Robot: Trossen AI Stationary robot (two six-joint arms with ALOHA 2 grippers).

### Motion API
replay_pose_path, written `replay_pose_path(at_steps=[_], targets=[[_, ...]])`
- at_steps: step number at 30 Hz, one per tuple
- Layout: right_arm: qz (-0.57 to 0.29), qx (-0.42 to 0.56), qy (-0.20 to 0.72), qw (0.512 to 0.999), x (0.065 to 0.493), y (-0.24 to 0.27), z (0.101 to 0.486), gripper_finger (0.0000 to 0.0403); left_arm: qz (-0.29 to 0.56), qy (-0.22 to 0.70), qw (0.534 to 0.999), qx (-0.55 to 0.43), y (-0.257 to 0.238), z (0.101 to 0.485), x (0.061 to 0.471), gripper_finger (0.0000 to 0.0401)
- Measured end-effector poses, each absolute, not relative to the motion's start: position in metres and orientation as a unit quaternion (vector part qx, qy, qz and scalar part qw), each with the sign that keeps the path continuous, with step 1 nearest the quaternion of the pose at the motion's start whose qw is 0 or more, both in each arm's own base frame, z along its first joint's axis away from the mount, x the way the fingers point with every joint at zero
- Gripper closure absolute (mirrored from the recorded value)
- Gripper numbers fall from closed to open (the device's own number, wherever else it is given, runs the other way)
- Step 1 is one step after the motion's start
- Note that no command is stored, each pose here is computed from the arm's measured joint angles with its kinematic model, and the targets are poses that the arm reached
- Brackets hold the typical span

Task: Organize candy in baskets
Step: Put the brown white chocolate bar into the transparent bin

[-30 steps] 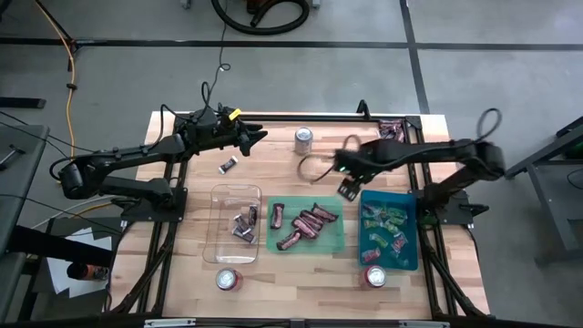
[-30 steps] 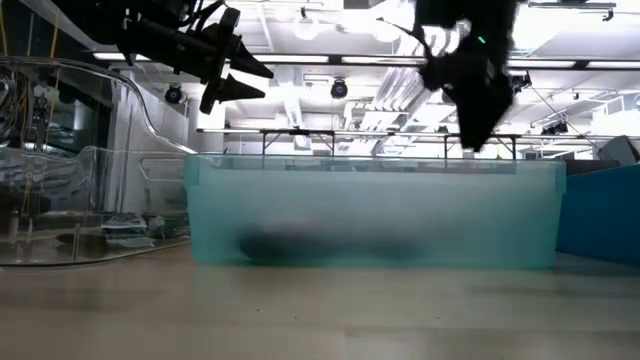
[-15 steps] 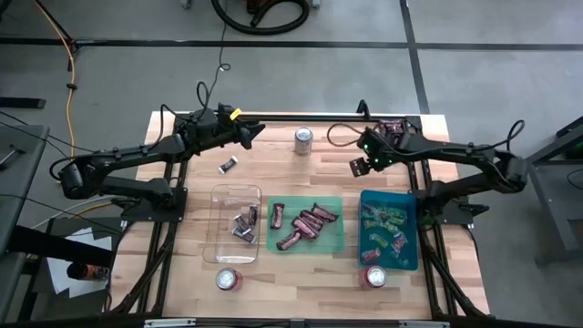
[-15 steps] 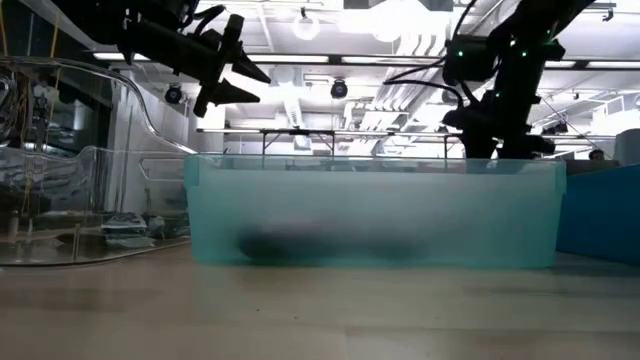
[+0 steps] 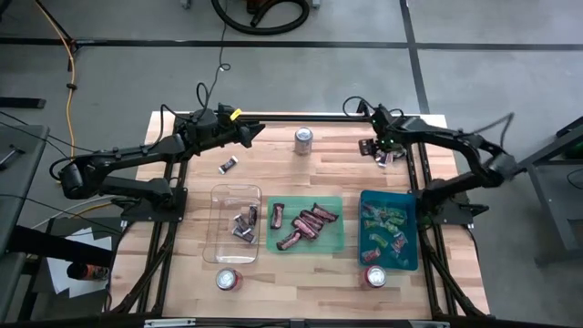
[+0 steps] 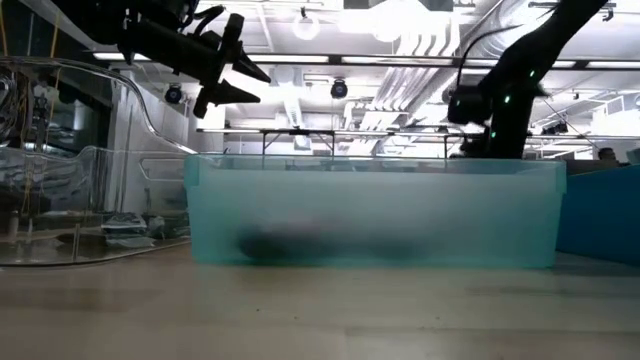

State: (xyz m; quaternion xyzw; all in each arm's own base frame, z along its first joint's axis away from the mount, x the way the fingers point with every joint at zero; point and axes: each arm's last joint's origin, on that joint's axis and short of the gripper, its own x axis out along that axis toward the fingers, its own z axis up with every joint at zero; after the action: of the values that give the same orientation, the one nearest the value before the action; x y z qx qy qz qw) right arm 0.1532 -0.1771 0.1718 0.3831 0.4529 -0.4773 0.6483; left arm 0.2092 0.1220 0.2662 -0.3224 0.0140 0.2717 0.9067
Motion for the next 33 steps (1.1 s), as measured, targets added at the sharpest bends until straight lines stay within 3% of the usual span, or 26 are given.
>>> replay_pose_path(at_steps=[7,13,16,20,22,27,33], targets=[[-0.442,0.336,0.513,0.655,0.163,-0.195,0.135,0.0176,0.272,0.012,0.904,-0.33,0.122,0.266,0.209,0.0209],[-0.432,0.292,0.551,0.652,0.177,-0.191,0.128,0.0181,0.272,0.012,0.904,-0.33,0.122,0.266,0.209,0.0208],[-0.429,0.291,0.556,0.65,0.179,-0.187,0.126,0.0217,0.272,0.012,0.904,-0.33,0.122,0.266,0.209,0.0208],[-0.424,0.297,0.558,0.648,0.181,-0.184,0.126,0.0344,0.272,0.012,0.904,-0.33,0.122,0.266,0.209,0.0208],[-0.418,0.301,0.556,0.653,0.181,-0.183,0.127,0.0381,0.272,0.012,0.904,-0.33,0.122,0.266,0.209,0.0209],[-0.396,0.326,0.528,0.676,0.179,-0.173,0.146,0.0392,0.269,0.013,0.905,-0.331,0.122,0.266,0.209,0.0209],[-0.36,0.342,0.404,0.768,0.181,-0.16,0.198,0.04,0.241,0.022,0.91,-0.336,0.12,0.266,0.21,0.0209]])
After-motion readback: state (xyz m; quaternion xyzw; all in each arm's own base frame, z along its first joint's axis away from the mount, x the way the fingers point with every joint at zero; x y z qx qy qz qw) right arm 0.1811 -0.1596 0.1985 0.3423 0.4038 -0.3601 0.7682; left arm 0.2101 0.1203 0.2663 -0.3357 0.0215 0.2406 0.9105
